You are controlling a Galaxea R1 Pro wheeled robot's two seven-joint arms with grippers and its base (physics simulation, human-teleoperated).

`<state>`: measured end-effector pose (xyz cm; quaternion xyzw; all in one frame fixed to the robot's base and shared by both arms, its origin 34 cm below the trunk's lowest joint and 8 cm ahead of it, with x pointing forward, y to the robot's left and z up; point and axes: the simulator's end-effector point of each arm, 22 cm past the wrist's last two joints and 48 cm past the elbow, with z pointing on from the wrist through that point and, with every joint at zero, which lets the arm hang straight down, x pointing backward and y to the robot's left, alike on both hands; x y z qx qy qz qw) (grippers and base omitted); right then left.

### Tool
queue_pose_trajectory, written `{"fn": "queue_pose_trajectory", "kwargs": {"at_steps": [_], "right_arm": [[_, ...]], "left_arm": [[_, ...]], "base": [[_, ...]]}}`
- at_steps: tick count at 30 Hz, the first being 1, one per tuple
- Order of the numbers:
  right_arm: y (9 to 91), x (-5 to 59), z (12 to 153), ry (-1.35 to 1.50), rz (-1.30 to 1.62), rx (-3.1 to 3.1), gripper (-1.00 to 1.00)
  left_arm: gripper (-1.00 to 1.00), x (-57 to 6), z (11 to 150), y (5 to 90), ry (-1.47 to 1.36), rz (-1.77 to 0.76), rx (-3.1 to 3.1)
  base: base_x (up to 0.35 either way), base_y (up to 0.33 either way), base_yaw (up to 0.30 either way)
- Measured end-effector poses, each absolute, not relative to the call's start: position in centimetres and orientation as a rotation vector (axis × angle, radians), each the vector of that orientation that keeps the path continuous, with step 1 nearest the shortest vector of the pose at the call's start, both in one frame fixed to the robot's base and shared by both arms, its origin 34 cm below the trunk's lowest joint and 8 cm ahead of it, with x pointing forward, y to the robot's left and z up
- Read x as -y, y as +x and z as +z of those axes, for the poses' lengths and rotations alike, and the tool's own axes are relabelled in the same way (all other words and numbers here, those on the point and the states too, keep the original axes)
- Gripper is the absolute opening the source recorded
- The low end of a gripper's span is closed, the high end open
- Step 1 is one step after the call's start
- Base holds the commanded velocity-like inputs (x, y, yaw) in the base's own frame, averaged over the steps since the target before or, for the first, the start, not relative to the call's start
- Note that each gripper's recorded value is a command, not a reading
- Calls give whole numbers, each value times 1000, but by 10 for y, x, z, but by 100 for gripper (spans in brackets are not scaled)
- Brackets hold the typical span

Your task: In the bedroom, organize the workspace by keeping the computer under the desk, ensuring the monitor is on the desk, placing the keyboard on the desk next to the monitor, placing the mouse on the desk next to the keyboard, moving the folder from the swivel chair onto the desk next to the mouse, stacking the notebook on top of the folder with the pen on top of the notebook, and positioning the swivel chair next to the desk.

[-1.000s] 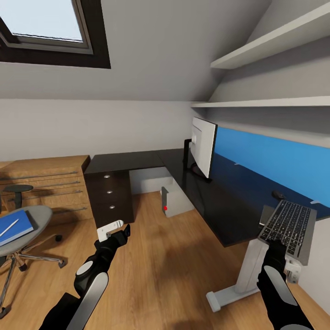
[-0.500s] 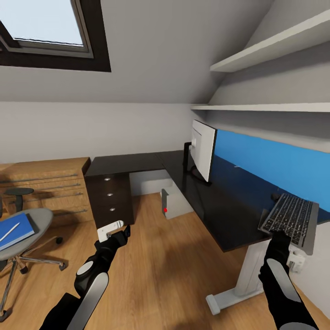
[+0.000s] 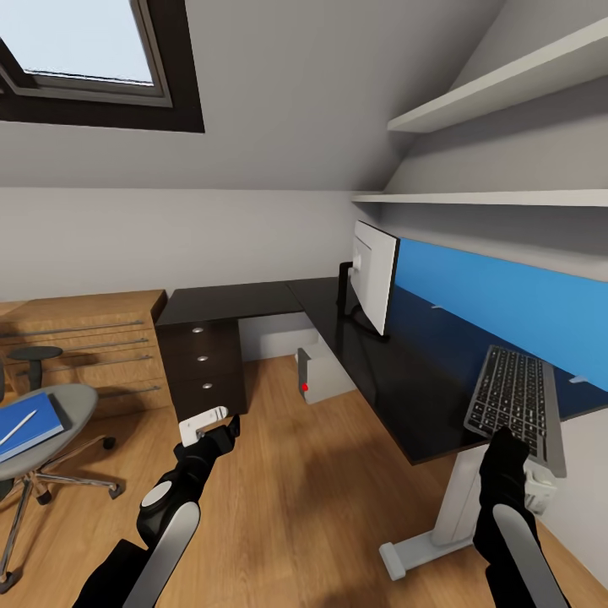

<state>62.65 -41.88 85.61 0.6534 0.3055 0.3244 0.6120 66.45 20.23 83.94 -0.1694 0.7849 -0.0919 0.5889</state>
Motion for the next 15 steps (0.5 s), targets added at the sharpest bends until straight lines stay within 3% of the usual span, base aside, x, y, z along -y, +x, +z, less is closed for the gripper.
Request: {"fn": "queue_pose_trajectory", "kwargs": {"at_steps": [5,15], "right_arm": [[627,416,859,1491,758,-709,-100],[630,408,872,1421,800,-699,-100]], "left_arm": [[100,-203,839,665,-394,-212,-1828],[100,-203,840,665,-393,-211,-1827]], "base": [[-33,-34,0],[-230,-226,0]]}}
